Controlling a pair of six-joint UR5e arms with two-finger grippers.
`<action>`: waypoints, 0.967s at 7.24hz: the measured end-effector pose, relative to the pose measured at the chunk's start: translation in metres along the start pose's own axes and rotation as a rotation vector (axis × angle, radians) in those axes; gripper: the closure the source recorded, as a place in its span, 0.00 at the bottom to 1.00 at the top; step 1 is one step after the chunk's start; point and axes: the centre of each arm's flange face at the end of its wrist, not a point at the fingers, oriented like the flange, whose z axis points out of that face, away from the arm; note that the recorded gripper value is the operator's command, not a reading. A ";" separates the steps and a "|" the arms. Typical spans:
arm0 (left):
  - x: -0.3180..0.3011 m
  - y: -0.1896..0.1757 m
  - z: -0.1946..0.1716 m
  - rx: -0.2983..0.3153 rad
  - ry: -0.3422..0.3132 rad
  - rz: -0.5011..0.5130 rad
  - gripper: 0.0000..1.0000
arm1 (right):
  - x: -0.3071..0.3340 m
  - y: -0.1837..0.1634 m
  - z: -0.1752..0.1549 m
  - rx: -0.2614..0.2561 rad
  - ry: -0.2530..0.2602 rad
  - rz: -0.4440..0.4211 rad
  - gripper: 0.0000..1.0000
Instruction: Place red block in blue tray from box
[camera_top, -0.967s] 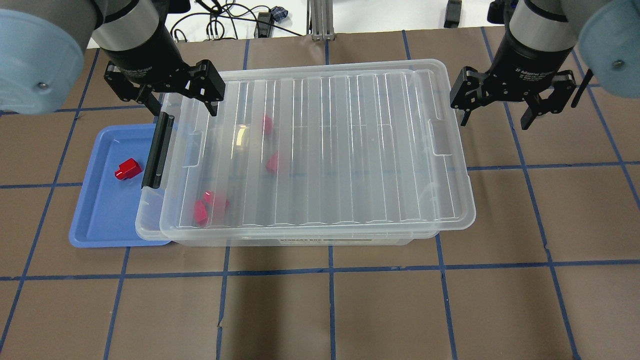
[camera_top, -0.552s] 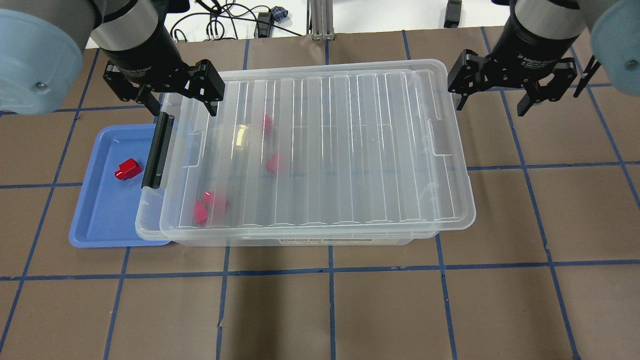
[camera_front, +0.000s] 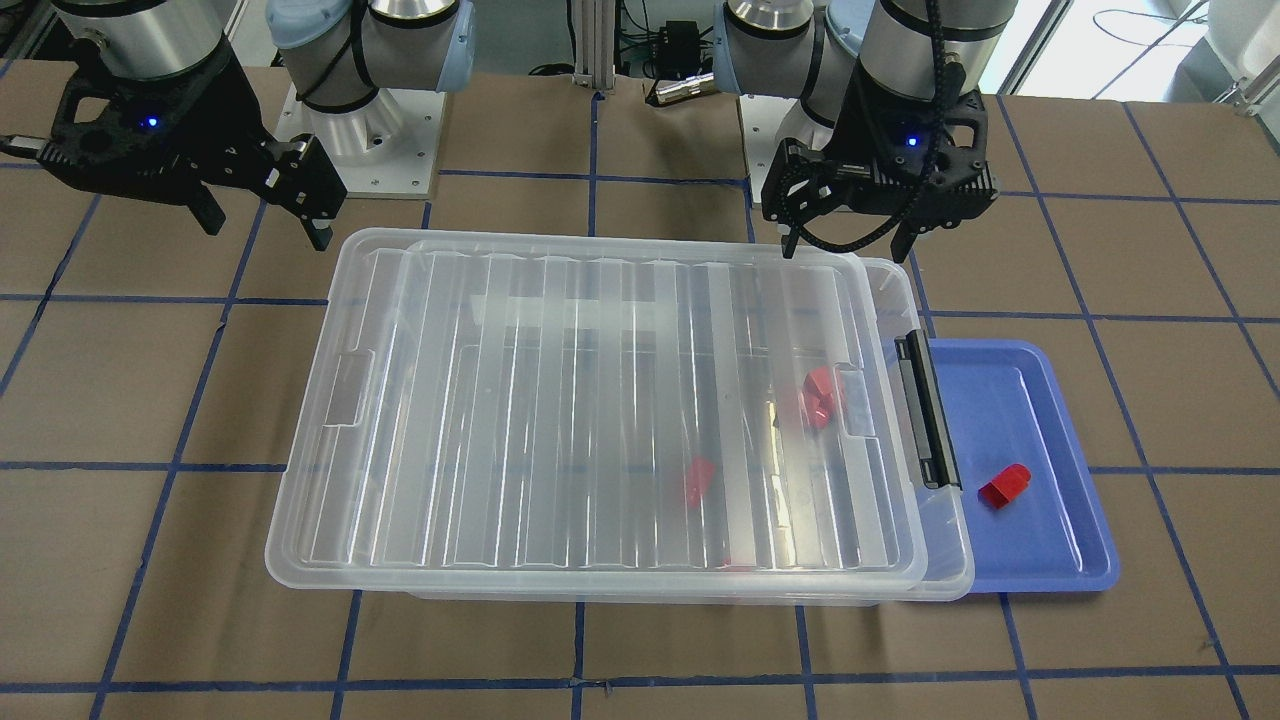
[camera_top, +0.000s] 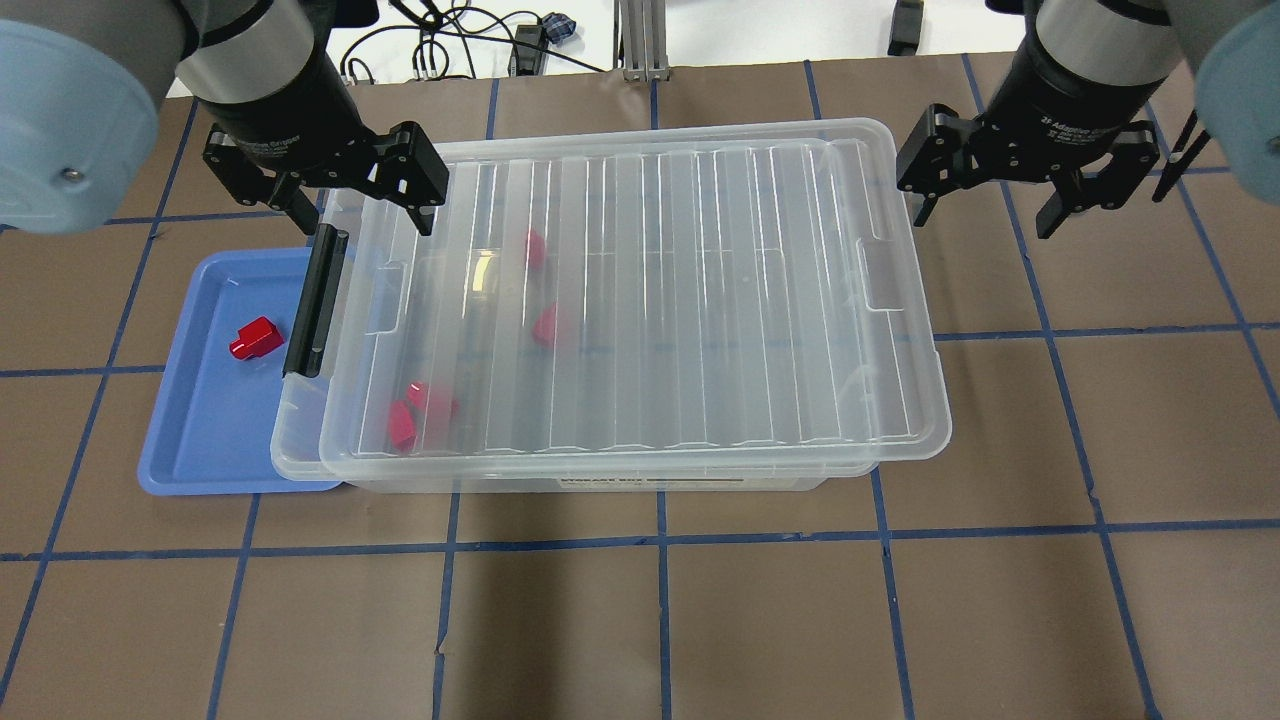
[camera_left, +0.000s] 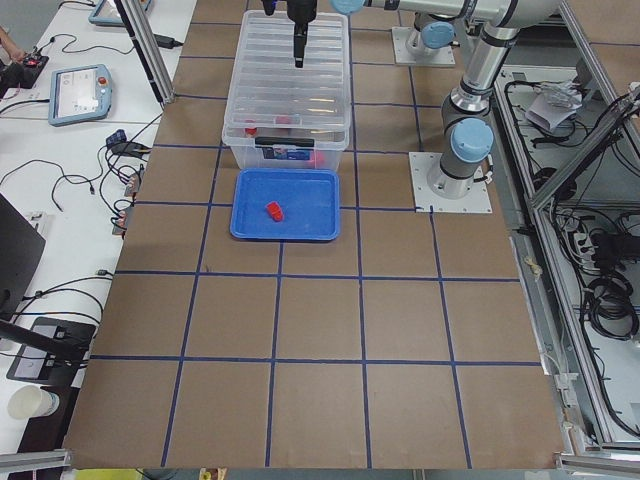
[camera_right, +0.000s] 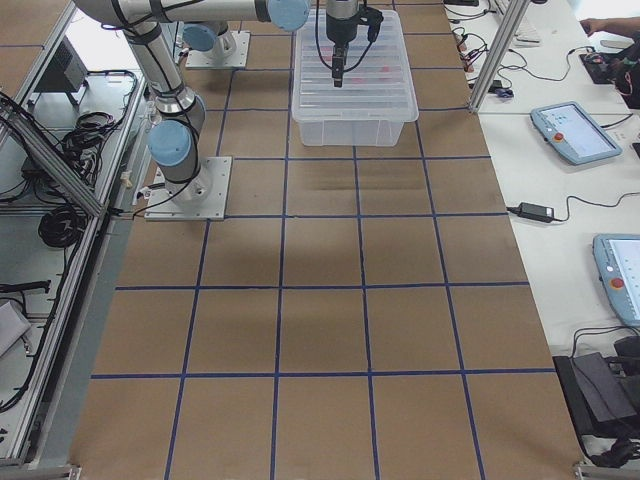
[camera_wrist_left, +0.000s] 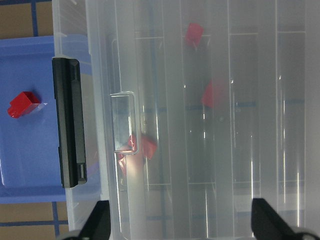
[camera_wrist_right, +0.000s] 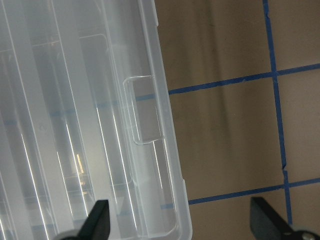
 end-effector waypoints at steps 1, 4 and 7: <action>0.000 0.005 -0.004 -0.002 -0.001 0.002 0.00 | 0.001 0.000 -0.001 0.002 0.004 -0.001 0.00; 0.000 0.012 -0.006 -0.009 0.001 -0.001 0.00 | 0.001 0.003 -0.001 -0.007 0.006 -0.005 0.00; -0.001 0.017 -0.017 0.007 -0.001 0.000 0.00 | 0.000 0.004 -0.002 -0.011 0.002 -0.006 0.00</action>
